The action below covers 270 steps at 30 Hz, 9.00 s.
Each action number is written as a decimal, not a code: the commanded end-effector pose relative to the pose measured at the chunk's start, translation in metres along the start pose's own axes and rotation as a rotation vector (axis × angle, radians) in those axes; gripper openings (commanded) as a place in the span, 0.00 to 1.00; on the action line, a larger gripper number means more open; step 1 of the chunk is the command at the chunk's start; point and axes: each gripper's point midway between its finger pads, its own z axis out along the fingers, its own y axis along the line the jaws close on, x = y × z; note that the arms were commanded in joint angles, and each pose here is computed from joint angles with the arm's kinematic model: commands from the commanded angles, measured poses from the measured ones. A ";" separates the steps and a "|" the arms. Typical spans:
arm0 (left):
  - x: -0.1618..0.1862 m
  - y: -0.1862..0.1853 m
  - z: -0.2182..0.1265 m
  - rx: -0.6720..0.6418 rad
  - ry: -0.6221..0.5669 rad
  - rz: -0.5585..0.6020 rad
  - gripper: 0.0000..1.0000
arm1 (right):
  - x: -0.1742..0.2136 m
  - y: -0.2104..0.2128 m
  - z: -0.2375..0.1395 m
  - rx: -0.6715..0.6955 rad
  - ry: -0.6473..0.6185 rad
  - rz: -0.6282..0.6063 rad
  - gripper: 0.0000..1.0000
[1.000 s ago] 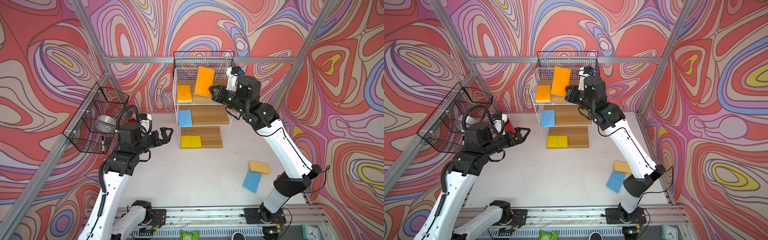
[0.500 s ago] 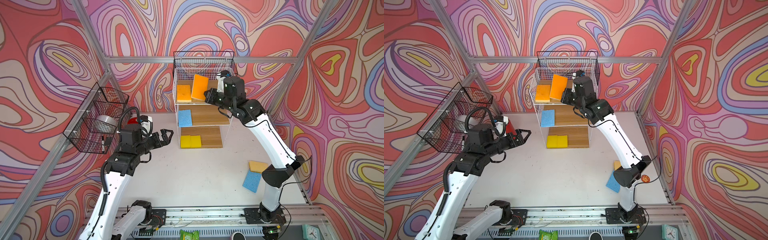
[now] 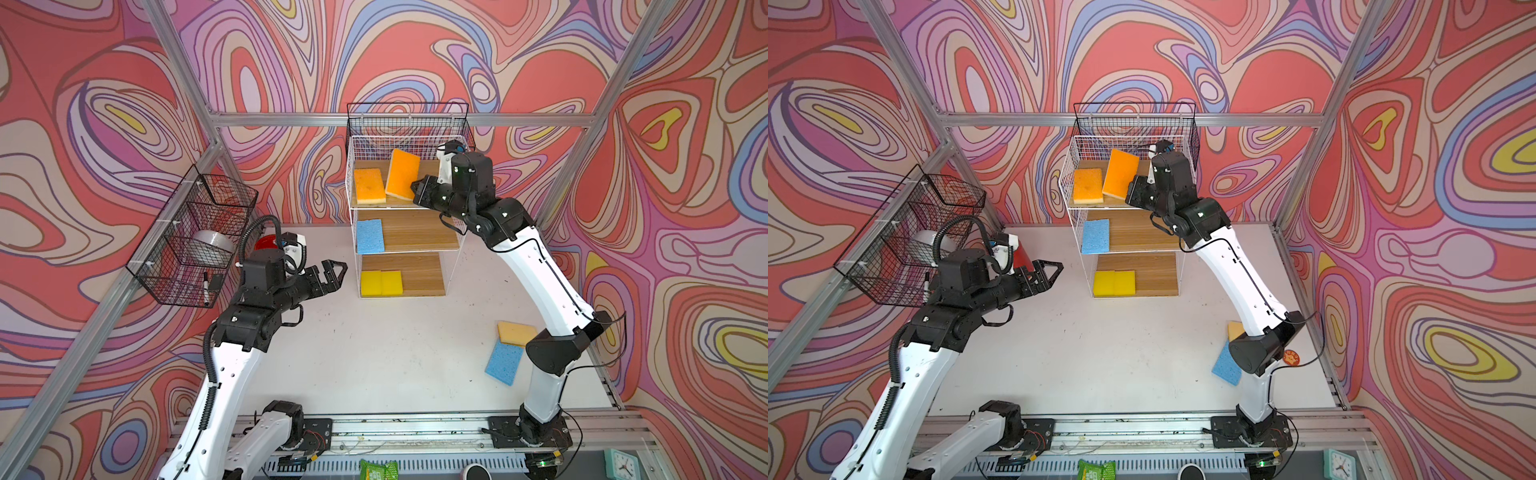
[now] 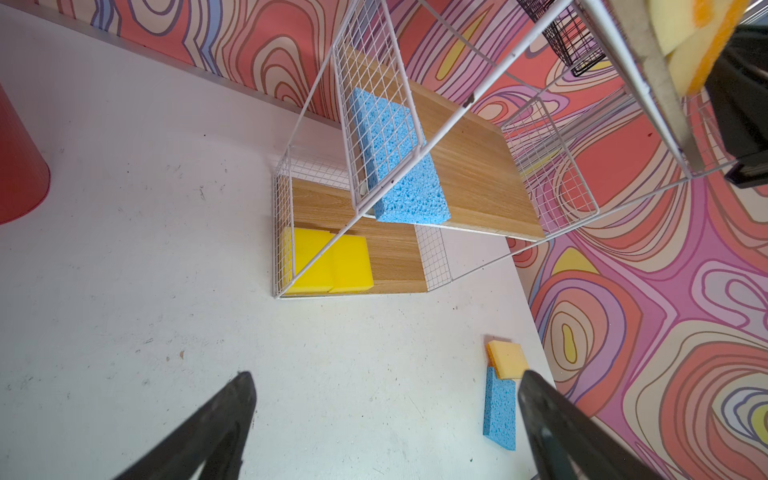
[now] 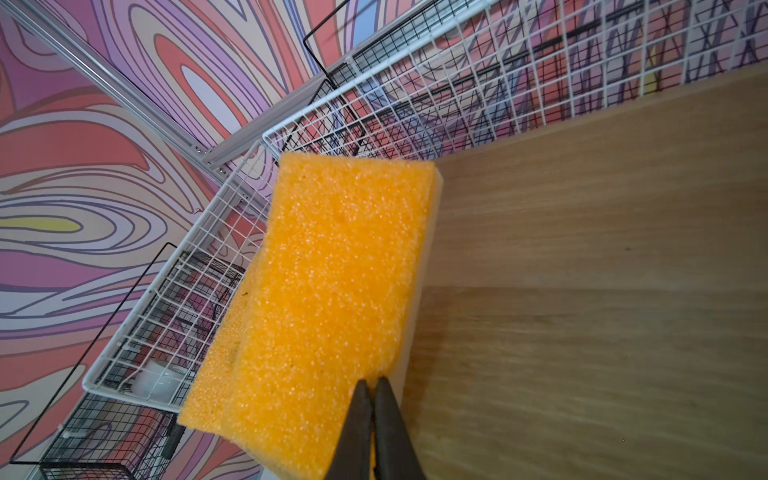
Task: Place and organize the cleaning sponges onto the shelf
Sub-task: 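Lower the orange sponge onto the top tier beside the first orange sponge, then press the orange sponge flat against the first one with the right gripper, then open the right gripper and withdraw it from the top tier, then lower the right gripper onto the yellow-orange sponge on the blue sponge and grasp it, then lift the yellow-orange sponge toward the left gripper while the left gripper opens toward it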
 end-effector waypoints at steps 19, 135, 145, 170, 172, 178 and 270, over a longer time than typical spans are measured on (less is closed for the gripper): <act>-0.001 0.001 -0.002 0.007 -0.014 -0.005 1.00 | -0.017 -0.006 -0.026 -0.035 0.040 0.004 0.00; 0.010 0.012 -0.003 -0.025 0.000 0.004 1.00 | 0.013 0.024 0.019 -0.136 0.073 0.038 0.25; 0.010 0.014 -0.004 -0.034 0.000 0.011 1.00 | 0.012 0.025 0.027 -0.145 0.072 0.037 0.31; 0.005 -0.010 -0.021 0.064 -0.021 0.030 1.00 | -0.014 0.025 -0.039 -0.136 -0.010 -0.054 0.51; 0.008 -0.015 -0.023 0.088 -0.022 0.026 1.00 | -0.003 0.025 -0.046 -0.105 0.013 -0.095 0.51; 0.029 -0.015 -0.026 0.099 -0.009 0.020 0.99 | 0.046 0.026 -0.079 -0.039 0.072 -0.179 0.50; 0.194 -0.020 0.061 0.259 0.219 -0.074 0.89 | 0.237 -0.097 -0.163 -0.470 0.474 0.360 0.00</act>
